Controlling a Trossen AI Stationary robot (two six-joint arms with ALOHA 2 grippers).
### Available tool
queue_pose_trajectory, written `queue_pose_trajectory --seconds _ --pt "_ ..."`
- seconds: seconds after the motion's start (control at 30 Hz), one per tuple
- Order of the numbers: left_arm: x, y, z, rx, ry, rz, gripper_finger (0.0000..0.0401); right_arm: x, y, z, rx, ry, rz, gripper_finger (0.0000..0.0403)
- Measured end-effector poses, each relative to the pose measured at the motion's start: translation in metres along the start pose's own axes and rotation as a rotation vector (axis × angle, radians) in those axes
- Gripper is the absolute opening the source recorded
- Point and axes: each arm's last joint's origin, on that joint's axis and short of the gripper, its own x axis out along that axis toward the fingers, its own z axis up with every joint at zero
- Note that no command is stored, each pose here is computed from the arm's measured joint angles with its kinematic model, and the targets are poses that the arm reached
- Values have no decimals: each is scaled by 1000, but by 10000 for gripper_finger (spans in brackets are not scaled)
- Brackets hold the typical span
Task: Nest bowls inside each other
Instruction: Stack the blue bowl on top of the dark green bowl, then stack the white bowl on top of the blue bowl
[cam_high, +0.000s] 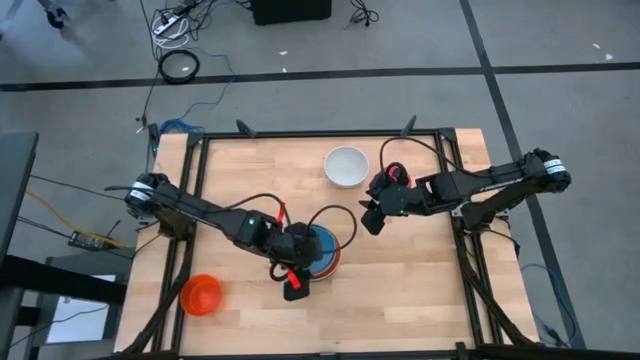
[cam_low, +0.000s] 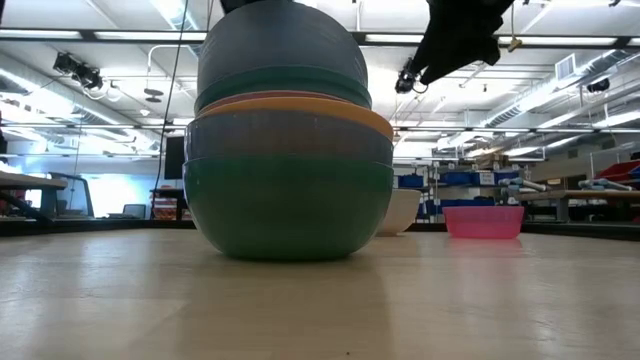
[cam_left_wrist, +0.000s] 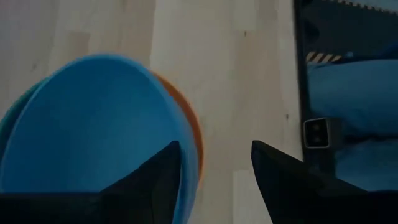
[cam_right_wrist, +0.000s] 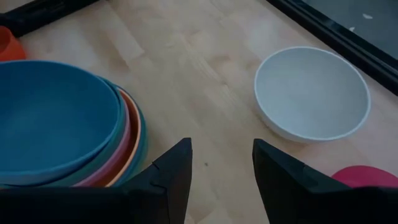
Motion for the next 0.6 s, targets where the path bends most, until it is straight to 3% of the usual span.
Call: queue_pose_trajectory --seconds 0.27,0.5,0.6 --pt "21 5 -12 -41 3 -51 203 0 0 0 -1 0 0 158" --pt "-26 -13 22 18 -122 -132 203 1 -3 2 -45 -34 -56 158" --pt "-50 -20 31 66 -161 -83 203 4 -8 6 -52 -25 -62 158"
